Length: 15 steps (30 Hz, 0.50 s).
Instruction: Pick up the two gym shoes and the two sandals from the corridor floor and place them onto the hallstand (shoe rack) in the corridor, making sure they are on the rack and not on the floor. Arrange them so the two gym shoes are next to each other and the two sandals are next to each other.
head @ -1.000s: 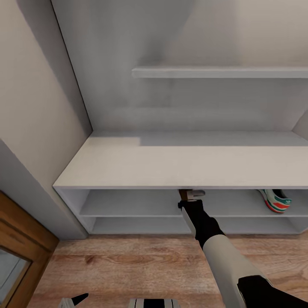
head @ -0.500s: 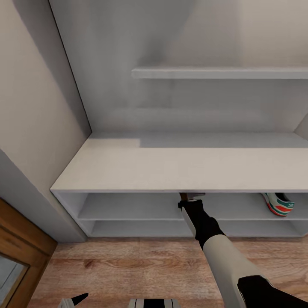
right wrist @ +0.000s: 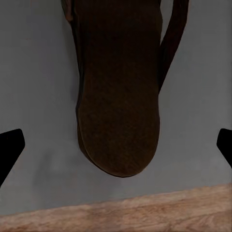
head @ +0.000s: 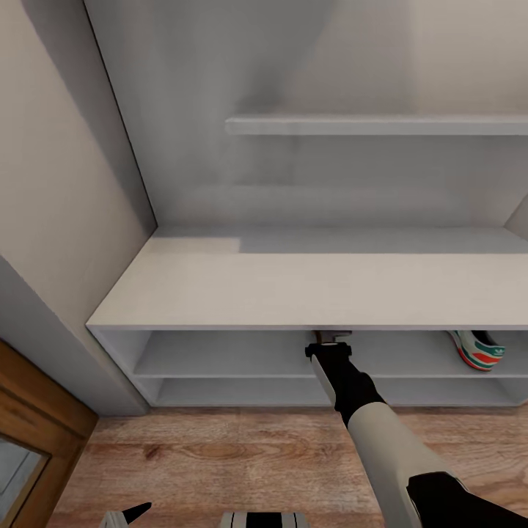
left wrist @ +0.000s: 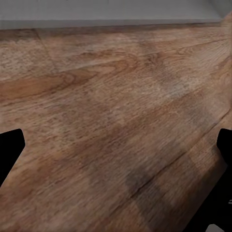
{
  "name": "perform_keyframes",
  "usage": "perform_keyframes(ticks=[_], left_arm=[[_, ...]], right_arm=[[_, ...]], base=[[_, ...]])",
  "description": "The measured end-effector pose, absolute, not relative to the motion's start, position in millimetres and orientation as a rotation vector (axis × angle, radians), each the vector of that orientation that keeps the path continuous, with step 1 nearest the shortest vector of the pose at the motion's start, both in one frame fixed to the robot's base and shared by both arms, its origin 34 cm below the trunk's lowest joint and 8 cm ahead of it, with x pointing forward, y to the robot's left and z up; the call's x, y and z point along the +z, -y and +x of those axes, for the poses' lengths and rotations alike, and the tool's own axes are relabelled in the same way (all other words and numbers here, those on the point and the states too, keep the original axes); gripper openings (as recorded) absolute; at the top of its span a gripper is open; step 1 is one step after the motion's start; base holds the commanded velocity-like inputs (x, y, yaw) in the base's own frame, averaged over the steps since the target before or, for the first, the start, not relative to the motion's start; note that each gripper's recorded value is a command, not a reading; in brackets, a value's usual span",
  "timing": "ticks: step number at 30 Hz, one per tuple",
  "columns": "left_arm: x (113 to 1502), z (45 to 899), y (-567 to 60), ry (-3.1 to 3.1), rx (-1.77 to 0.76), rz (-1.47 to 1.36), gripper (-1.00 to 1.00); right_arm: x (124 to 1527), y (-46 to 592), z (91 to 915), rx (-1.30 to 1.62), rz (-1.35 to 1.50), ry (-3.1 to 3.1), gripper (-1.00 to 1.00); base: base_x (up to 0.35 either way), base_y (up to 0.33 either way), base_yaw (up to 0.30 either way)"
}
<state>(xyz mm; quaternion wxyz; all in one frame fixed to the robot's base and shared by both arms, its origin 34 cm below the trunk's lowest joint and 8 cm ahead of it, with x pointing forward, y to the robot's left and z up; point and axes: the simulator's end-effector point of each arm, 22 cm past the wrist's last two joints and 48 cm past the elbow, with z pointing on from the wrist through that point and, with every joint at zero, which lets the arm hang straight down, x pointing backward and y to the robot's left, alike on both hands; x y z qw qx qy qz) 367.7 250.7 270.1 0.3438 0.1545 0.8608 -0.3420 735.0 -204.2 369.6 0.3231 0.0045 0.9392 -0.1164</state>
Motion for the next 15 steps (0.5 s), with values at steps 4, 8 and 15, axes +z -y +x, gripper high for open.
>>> perform_keyframes(ticks=[4,8,15], left_arm=[[270.1,367.7,-250.7,-2.236,-0.888,0.402,1.00],[270.0,367.8,-250.7,-2.235,-0.888,0.402,1.00],[270.0,367.8,-250.7,-2.235,-0.888,0.403,1.00]], right_arm=[[369.6,204.3,735.0,-0.305,0.012,-2.465,1.00],[369.1,204.4,735.0,-0.305,0.013,-2.466,1.00],[368.9,204.5,735.0,-0.305,0.014,-2.466,1.00]], base=[[-0.019,0.000,0.000],[-0.197,0.000,0.000],[-0.306,0.000,0.000]])
